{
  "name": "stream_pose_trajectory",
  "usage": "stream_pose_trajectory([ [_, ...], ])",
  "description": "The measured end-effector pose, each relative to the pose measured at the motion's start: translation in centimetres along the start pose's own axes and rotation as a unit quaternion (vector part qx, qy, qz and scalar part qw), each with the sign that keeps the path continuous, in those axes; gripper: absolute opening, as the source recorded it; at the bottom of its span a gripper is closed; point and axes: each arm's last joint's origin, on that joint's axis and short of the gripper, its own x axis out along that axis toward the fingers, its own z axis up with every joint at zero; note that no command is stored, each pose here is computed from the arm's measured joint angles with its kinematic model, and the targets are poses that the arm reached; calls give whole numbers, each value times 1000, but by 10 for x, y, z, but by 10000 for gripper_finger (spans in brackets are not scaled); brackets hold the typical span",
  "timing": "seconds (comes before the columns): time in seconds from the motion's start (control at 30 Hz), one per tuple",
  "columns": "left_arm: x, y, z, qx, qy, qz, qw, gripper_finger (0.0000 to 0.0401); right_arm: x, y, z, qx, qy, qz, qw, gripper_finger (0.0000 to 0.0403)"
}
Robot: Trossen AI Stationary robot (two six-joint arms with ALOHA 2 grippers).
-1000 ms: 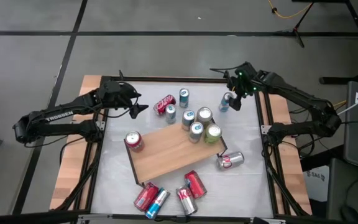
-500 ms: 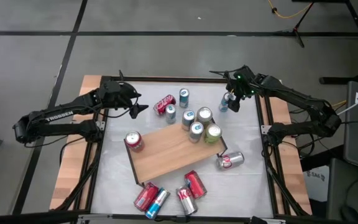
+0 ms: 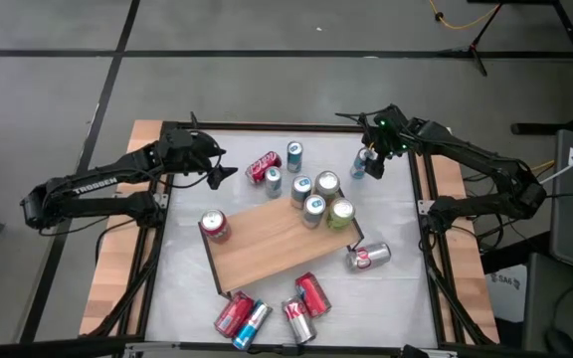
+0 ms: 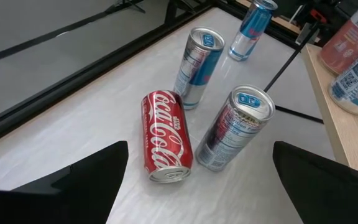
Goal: Place canned beverage on shelf
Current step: Put the blue soda can on the shelf aligned with the other blue soda cans
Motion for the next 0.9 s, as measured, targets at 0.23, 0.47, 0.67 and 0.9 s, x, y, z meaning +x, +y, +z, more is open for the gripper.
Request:
stream_pose_trajectory([
  [0.23, 0, 0, 0, 0, 0, 0, 1000, 395, 2, 0, -1, 0, 0, 0, 1000, 335],
  [0.47, 0, 0, 0, 0, 0, 0, 1000, 395, 7, 1, -4, 4, -2, -1, 1000, 335],
  [0.67, 0, 0, 0, 0, 0, 0, 1000, 395, 8, 0, -3, 5, -5, -1, 1000, 330],
  [0.9, 0, 0, 0, 0, 0, 0, 1000, 395, 13, 0, -3, 7, 5, 7, 1000, 252],
])
